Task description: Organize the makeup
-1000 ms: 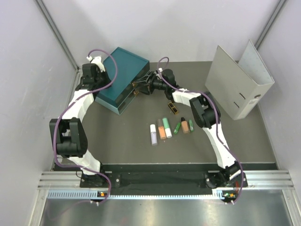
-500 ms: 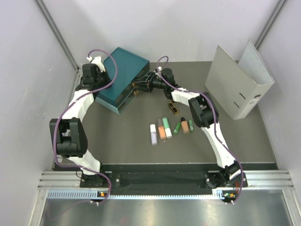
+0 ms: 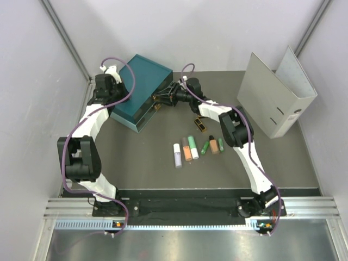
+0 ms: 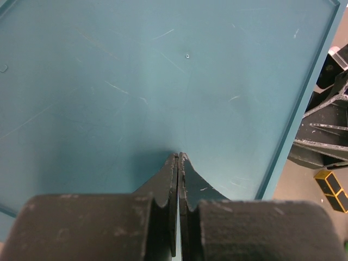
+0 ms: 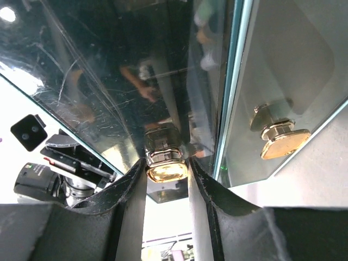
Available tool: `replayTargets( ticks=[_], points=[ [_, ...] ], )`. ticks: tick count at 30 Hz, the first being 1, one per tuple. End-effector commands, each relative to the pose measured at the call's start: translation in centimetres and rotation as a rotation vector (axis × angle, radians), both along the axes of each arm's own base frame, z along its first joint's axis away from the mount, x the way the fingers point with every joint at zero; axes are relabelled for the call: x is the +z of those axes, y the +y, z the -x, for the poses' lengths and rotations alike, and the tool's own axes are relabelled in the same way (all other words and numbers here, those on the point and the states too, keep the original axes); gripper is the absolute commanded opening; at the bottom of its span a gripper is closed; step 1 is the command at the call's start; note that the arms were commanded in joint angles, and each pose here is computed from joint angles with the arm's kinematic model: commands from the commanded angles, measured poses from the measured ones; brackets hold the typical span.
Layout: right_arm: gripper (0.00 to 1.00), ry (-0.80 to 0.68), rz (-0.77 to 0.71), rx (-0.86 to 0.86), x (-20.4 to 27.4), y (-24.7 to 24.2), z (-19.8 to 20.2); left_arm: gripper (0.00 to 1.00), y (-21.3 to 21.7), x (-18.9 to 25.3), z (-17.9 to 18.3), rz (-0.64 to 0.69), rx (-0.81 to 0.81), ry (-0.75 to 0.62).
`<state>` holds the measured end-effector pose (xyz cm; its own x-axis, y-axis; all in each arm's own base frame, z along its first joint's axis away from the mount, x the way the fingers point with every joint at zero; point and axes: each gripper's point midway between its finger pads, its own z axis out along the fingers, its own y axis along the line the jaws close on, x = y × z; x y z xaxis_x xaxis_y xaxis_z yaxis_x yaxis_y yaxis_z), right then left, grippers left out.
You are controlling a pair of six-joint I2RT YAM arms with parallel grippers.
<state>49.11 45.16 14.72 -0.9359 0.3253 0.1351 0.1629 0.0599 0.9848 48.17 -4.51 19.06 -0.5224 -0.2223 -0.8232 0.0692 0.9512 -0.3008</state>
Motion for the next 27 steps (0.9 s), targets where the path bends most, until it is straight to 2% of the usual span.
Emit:
replayTargets(
  ticks=[1,18,27],
  points=[
    [0.00,-0.011,0.052,-0.010,1.5,-1.7,0.2,0.00,0.0,-2.9,1.5,0.010,0.012,0.096],
    [0.00,-0.022,0.134,0.043,2.9,-5.9,3.6,0.00,-0.3,-4.1,1.4,0.031,0.015,0.130],
    [0.00,-0.007,0.199,0.052,1.8,-8.0,5.7,0.00,0.0,-4.3,2.0,0.008,0.013,0.139]
  ],
)
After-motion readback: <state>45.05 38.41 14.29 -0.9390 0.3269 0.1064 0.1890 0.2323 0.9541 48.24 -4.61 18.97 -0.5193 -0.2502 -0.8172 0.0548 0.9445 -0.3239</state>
